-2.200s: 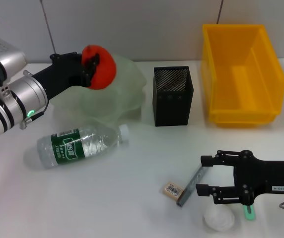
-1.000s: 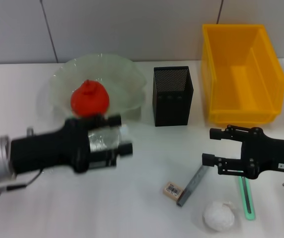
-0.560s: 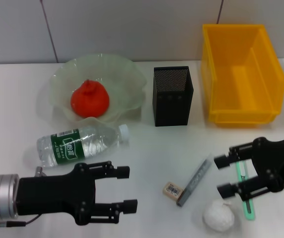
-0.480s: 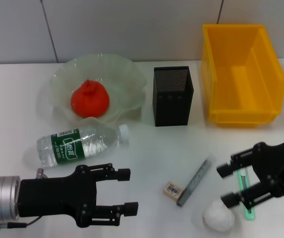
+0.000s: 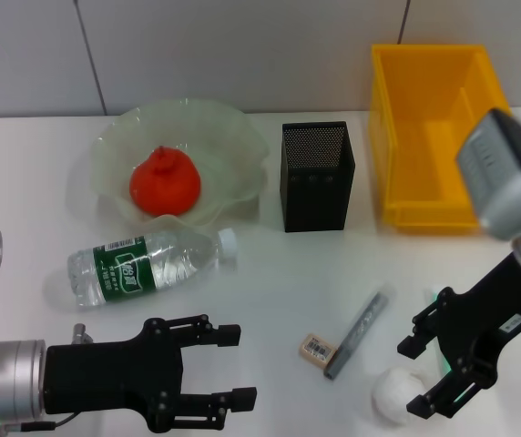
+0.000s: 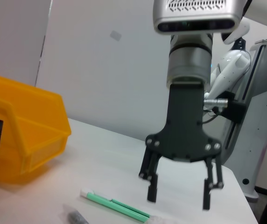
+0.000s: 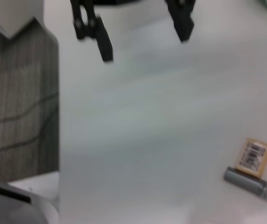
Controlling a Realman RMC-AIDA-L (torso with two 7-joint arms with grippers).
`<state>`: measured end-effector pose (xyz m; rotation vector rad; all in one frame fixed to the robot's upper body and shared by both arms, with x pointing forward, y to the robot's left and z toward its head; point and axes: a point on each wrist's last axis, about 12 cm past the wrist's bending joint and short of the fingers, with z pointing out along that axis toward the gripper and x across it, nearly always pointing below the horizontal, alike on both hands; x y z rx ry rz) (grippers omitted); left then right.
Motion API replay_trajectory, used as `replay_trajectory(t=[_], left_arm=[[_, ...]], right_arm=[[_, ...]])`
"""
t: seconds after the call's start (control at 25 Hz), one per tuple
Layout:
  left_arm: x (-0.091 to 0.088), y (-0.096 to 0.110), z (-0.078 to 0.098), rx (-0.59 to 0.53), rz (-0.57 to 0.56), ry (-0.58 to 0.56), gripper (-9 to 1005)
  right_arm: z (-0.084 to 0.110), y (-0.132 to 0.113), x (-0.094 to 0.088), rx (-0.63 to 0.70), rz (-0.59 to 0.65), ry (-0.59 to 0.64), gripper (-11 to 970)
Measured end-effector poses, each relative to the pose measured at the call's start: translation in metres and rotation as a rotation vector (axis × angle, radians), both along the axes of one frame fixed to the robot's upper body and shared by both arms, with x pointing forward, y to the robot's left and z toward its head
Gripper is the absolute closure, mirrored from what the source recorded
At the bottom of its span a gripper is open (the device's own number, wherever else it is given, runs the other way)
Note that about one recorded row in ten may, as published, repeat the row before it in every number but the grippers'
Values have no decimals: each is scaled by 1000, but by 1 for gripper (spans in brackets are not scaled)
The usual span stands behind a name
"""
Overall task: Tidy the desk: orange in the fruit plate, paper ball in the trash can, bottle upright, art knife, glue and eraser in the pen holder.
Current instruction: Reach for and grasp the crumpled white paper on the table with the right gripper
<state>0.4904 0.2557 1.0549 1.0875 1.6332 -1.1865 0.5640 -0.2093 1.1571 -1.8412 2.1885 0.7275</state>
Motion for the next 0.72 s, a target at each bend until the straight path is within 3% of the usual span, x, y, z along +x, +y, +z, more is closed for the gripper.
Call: replay_trajectory(t=[0.72], left_arm=[[2, -2, 1, 4, -4, -8, 210]], right_arm=[[-30, 23, 2, -68, 87, -53, 199]])
